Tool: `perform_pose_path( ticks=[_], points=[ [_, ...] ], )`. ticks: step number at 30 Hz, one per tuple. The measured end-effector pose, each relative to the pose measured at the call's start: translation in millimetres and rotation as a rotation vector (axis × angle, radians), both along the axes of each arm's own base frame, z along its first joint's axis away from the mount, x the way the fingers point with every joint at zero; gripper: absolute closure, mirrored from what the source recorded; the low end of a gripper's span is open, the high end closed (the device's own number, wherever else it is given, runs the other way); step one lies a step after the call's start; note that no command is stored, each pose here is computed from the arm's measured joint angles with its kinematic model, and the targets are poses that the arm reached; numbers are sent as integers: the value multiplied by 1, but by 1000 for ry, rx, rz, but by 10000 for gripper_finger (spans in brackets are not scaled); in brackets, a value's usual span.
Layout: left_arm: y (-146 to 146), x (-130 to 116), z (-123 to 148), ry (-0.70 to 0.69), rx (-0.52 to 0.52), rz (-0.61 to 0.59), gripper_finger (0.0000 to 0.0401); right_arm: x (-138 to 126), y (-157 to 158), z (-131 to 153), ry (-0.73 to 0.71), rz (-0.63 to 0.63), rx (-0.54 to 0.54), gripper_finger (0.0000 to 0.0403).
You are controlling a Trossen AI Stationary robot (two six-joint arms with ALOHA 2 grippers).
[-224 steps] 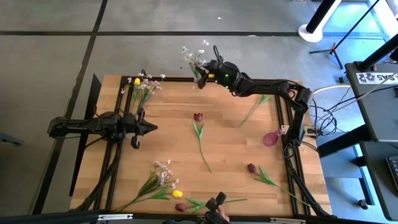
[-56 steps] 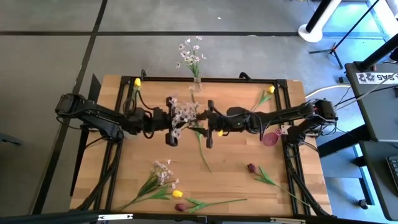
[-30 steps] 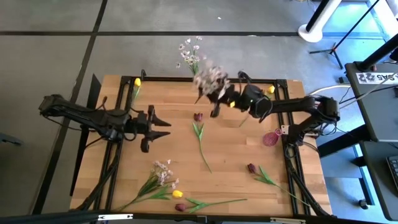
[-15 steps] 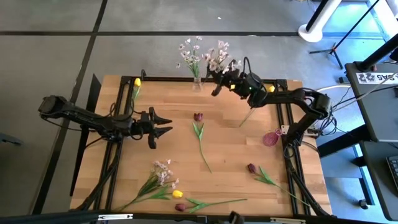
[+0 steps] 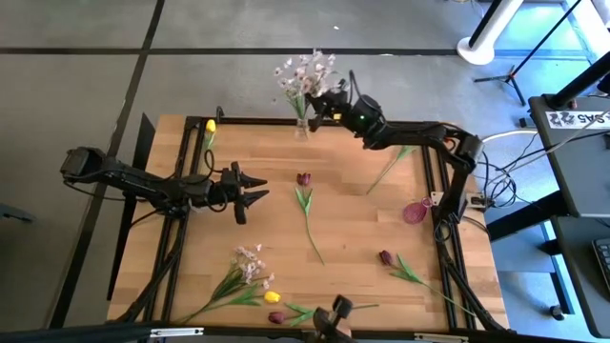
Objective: Sort flowers into vase by color
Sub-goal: Put the top white flower into the top transparent vase
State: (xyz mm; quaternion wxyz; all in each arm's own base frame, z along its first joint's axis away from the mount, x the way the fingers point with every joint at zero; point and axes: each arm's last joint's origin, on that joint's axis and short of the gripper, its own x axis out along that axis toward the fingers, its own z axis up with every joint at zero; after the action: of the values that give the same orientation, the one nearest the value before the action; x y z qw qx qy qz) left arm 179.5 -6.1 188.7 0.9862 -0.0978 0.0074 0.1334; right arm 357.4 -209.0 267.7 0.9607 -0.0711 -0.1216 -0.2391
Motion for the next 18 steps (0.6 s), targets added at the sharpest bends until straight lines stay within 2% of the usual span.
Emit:
perform_pose_path(
  ticks=[10, 18],
  points=[
    [1, 0, 2, -19, 13, 5, 252, 3, -5, -18, 80, -40, 94, 374],
    [5, 0, 3, -18, 25, 30, 252, -2, -2, 4, -30, -35, 13, 392]
  ],
)
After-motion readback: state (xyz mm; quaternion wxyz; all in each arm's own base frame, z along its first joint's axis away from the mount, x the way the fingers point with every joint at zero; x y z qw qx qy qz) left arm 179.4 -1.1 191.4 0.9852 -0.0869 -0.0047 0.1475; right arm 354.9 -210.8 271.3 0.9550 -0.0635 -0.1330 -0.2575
